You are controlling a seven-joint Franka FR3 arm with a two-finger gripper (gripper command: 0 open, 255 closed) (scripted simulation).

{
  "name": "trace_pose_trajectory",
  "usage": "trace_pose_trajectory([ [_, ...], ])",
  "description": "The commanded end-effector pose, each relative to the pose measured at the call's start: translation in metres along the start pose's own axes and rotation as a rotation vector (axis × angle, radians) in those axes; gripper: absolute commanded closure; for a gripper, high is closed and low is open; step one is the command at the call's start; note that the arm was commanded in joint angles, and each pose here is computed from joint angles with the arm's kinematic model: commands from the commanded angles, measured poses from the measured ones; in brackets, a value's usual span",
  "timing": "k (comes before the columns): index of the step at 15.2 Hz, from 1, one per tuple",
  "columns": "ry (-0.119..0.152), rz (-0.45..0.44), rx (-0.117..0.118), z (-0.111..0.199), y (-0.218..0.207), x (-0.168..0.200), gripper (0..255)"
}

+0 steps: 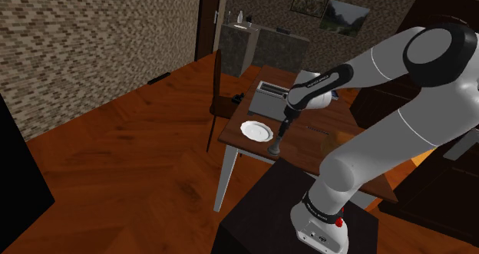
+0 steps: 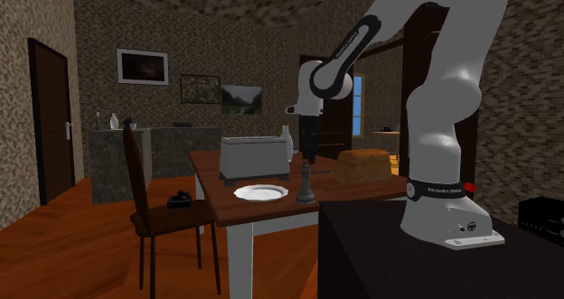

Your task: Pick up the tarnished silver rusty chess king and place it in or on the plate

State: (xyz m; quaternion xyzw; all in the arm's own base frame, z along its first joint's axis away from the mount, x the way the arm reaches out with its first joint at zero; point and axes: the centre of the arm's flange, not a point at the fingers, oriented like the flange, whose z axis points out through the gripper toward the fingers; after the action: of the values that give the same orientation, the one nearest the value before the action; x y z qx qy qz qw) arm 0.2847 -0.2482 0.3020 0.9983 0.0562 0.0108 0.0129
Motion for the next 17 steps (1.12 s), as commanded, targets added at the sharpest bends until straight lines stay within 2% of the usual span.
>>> trace_pose_trajectory([
  [1, 0.001, 0.0, -0.002, 0.012, 0.002, 0.001, 0],
  [5, 0.001, 0.0, -0.002, 0.031, 0.002, 0.001, 0],
  [12, 0.001, 0.0, -0.002, 0.031, 0.002, 0.001, 0],
  [13, 0.001, 0.0, -0.002, 0.031, 0.002, 0.001, 255],
  [17, 0.001, 0.0, -0.002, 0.031, 0.002, 0.001, 255],
])
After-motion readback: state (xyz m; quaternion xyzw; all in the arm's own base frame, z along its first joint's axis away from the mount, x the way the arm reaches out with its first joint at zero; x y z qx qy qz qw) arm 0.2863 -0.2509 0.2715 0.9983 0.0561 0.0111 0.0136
